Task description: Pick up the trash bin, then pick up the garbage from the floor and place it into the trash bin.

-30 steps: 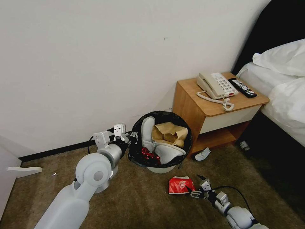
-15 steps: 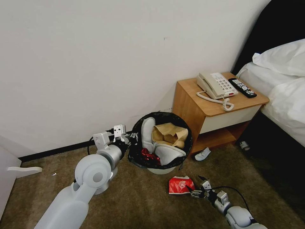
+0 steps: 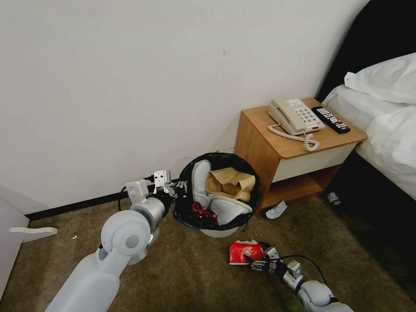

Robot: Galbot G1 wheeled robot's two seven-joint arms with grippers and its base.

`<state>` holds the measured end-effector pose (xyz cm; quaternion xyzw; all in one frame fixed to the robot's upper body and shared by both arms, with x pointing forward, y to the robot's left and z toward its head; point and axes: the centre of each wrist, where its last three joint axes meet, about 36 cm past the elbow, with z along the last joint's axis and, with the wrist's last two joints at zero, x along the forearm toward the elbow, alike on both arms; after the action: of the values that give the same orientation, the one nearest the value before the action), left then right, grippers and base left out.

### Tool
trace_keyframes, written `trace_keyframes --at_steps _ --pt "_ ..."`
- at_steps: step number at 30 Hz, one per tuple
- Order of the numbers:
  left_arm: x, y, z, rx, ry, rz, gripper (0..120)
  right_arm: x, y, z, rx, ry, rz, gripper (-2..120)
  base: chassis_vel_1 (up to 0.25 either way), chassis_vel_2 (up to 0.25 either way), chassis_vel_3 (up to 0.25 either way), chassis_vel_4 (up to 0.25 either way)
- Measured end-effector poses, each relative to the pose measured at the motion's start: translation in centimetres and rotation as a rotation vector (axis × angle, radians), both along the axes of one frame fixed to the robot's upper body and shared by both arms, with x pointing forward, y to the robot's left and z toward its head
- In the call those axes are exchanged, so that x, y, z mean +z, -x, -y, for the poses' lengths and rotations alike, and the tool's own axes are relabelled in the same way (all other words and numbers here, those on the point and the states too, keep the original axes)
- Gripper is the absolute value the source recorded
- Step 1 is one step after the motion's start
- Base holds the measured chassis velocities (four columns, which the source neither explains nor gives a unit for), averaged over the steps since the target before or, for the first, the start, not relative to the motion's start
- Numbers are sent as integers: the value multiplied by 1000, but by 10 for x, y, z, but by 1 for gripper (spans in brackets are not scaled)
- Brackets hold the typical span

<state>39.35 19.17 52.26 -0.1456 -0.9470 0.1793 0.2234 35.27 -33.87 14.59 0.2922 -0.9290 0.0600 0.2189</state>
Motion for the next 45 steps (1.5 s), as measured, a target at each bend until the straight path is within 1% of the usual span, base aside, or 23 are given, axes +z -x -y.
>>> trace_keyframes --at_steps 3,4,6,8,10,11,13,14,16,19,20,21,22,24,25,27,28,29,30,31,32,40,45 --pt "1 2 0 -2 1 3 4 -3 -1 -6 4 -8 -4 99 0 0 0 0" --pt "2 3 -1 -3 1 6 4 -5 0 -8 5 -11 -8 94 0 0 0 0" --pt "3 4 -1 -3 2 7 4 -6 1 -8 6 -12 -11 93 0 0 0 0" --pt "4 5 -2 -3 1 8 4 -8 4 -10 9 -17 -16 88 0 0 0 0" --pt "3 6 -3 0 -2 5 4 -9 5 -9 11 -20 -19 77 0 0 0 0" --pt "3 6 -3 0 -2 5 4 -9 5 -9 11 -20 -19 77 0 0 0 0" --pt "3 6 -3 1 -2 4 4 -8 5 -8 13 -22 -18 68 0 0 0 0" --pt "3 6 -3 1 -2 4 4 -8 5 -8 13 -22 -18 68 0 0 0 0" --pt "2 5 -1 -3 2 2 4 -4 3 -3 17 -20 -10 56 0 0 0 0" --pt "2 5 -1 -4 3 2 4 -3 2 -2 17 -19 -9 52 0 0 0 0" --pt "1 4 0 -4 4 1 4 -2 2 1 20 -18 -7 42 0 0 0 0" --pt "0 3 0 -2 3 -1 4 -1 3 4 27 -17 -8 37 0 0 0 0" --pt "0 3 0 -2 3 -1 4 -1 3 4 27 -17 -8 37 0 0 0 0" --pt "0 2 0 0 2 -2 4 1 2 6 41 -18 -9 26 0 0 0 0" --pt "0 2 0 0 2 -2 4 1 2 6 41 -18 -9 26 0 0 0 0" --pt "-1 1 -1 1 3 -2 4 2 -1 6 47 -19 -6 16 0 0 0 0" --pt "-1 1 -1 1 3 -2 4 2 -1 6 47 -19 -6 16 0 0 0 0" --pt "-1 1 -1 2 2 -2 4 2 -2 5 49 -21 -4 13 0 0 0 0" --pt "-1 1 -1 2 3 -3 4 3 -5 3 52 -26 1 5 0 0 0 0" --pt "-1 1 -1 2 3 -3 4 3 -5 3 52 -26 1 5 0 0 0 0" --pt "-2 0 -1 5 3 -3 4 5 -7 1 55 -31 5 0 0 0 0 0" --pt "-2 -2 -1 6 5 -1 4 9 -7 7 61 -26 11 0 0 0 0 0" --pt "-3 -4 -1 8 6 -4 4 25 -11 19 62 -22 49 0 0 0 0 0"
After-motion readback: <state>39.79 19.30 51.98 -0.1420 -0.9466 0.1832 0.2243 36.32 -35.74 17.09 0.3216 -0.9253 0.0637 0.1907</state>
